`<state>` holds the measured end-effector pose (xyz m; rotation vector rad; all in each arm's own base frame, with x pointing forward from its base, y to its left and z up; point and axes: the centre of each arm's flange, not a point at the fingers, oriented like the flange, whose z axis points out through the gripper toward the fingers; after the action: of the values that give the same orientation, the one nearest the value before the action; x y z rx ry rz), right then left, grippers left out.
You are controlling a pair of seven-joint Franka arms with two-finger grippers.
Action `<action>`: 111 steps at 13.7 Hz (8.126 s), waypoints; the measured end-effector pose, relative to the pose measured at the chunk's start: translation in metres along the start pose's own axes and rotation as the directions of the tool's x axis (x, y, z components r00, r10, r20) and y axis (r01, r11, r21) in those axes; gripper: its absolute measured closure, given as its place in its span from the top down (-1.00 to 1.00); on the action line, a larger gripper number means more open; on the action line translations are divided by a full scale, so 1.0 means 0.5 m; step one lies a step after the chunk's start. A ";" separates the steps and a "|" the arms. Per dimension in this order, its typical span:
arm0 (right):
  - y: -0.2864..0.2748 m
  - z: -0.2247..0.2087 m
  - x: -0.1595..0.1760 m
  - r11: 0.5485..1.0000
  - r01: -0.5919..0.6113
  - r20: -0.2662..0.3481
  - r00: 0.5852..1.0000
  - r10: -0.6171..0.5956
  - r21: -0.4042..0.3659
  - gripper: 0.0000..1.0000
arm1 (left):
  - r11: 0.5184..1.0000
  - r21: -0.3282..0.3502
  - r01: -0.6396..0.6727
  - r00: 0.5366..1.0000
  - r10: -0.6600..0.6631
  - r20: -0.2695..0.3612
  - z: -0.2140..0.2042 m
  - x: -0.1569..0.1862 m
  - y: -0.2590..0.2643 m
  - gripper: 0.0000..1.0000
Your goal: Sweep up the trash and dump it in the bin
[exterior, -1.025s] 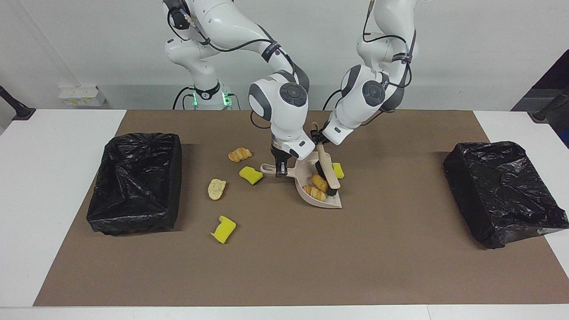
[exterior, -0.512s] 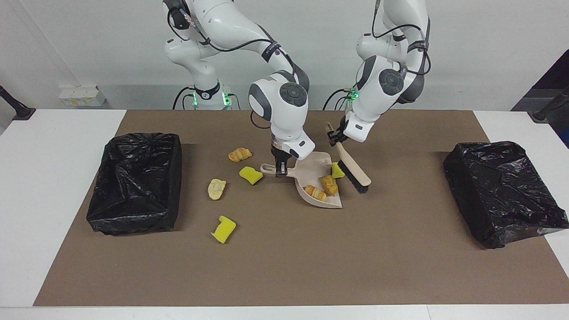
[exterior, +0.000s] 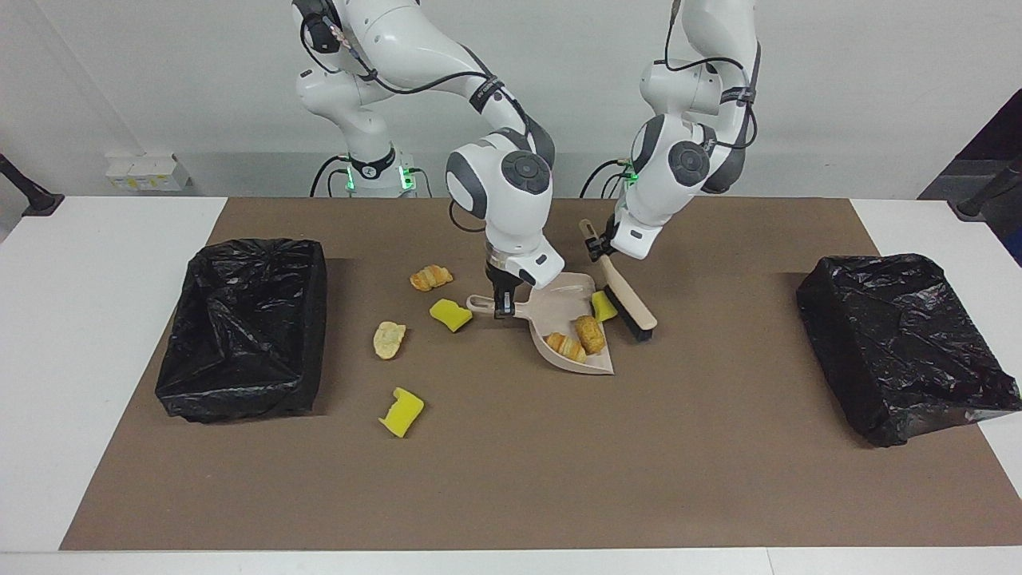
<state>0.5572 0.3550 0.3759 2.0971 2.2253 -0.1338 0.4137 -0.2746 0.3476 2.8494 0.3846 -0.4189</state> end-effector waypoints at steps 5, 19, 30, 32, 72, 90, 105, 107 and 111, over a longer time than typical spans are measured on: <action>0.005 0.002 -0.009 1.000 -0.008 0.000 1.000 0.008 0.002 -0.37 | 0.997 -0.022 -0.076 0.997 0.076 0.008 -0.013 -0.011 0.043 -0.46; 0.026 -0.149 -0.388 0.999 0.031 -0.121 0.992 -0.028 0.016 -0.37 | 0.986 0.167 -0.023 0.998 0.034 -0.060 -0.238 0.112 -0.129 -0.46; -0.085 -0.194 -1.085 0.998 -0.050 -0.072 0.996 0.048 -0.029 -0.37 | 0.947 0.237 -0.217 0.976 0.214 0.041 0.016 -0.193 -0.005 -0.46; -0.095 -0.194 -1.125 0.998 -0.068 0.040 0.997 0.069 -0.016 -0.37 | 0.950 0.227 -0.215 0.977 0.212 0.036 0.052 -0.233 0.009 -0.46; -0.091 -0.375 -0.527 0.801 -0.576 0.318 0.738 0.595 -0.160 -0.37 | 0.945 0.256 -0.204 0.936 0.264 -0.231 -0.627 0.266 -0.282 1.00; 0.009 -0.071 0.282 -0.055 -0.991 -0.036 -0.060 0.998 0.125 -0.37 | 0.923 0.278 -0.266 0.901 0.341 -0.269 -0.683 0.277 -0.336 1.00; 0.166 -0.210 -0.028 -0.184 -0.968 -0.145 -0.210 0.967 0.174 1.00 | 0.923 0.278 -0.266 0.902 0.340 -0.265 -0.683 0.275 -0.337 1.00; 0.181 -0.263 -0.193 -0.198 -0.968 -0.160 -0.222 0.962 0.154 1.00 | 0.923 0.278 -0.265 0.898 0.342 -0.279 -0.708 0.251 -0.337 1.00; 0.156 -0.355 -0.439 -0.236 -0.966 -0.149 -0.250 0.957 0.106 1.00 | 0.923 0.280 -0.265 0.885 0.348 -0.310 -0.752 0.201 -0.335 1.00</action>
<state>0.6482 0.1628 0.5775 3.0921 -0.2761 0.2624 0.5514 0.0053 0.6342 3.1378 -0.0737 0.1286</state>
